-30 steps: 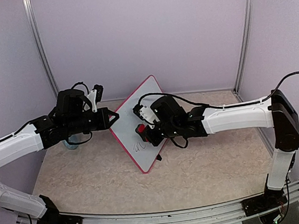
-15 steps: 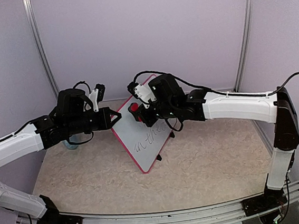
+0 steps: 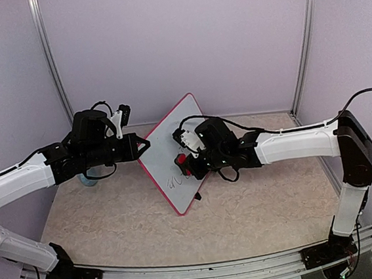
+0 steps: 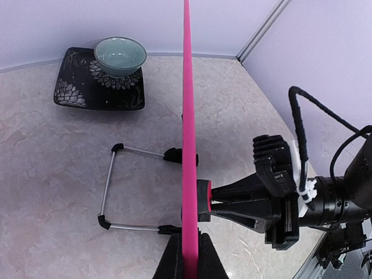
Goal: Erase the whiteboard
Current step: Erase the whiteboard at the center of the board.
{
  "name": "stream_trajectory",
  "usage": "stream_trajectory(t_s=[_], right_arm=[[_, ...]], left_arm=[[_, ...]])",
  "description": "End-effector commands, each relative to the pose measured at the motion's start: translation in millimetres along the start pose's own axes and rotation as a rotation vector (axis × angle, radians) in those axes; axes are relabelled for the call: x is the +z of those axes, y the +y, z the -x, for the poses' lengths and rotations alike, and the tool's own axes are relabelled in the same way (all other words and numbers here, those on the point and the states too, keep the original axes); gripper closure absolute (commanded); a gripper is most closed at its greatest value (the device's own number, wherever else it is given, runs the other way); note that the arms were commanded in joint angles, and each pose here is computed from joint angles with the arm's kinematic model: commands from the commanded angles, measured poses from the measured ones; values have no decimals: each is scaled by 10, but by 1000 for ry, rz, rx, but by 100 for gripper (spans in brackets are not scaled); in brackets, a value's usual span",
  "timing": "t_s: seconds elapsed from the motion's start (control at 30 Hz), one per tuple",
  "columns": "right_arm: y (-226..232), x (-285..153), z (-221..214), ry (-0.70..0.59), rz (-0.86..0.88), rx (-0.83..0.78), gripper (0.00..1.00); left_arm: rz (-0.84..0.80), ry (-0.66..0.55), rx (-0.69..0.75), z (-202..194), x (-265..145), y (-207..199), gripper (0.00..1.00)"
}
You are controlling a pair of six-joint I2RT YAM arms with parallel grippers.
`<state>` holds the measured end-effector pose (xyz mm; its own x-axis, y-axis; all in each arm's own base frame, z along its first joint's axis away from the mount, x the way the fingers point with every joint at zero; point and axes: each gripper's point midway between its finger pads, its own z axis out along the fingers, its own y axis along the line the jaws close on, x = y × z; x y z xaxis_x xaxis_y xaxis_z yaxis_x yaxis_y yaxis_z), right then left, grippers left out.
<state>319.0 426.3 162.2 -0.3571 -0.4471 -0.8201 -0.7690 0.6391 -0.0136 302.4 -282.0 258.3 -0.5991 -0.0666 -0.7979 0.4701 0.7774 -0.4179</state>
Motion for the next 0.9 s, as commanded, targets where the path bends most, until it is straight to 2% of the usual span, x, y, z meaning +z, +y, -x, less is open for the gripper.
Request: stream_trajectory(t_s=[0.0, 0.53, 0.7, 0.87], right_arm=[[155, -22, -98, 8, 84, 25, 100], [45, -257, 1094, -192, 8, -66, 100], [57, -167, 1009, -165, 16, -65, 100], [25, 24, 517, -75, 11, -44, 100]], left_arm=[[-98, 84, 21, -200, 73, -230, 100], [-84, 87, 18, -242, 44, -192, 100], [-91, 86, 17, -238, 57, -204, 100], [-88, 85, 22, -233, 47, -200, 100]])
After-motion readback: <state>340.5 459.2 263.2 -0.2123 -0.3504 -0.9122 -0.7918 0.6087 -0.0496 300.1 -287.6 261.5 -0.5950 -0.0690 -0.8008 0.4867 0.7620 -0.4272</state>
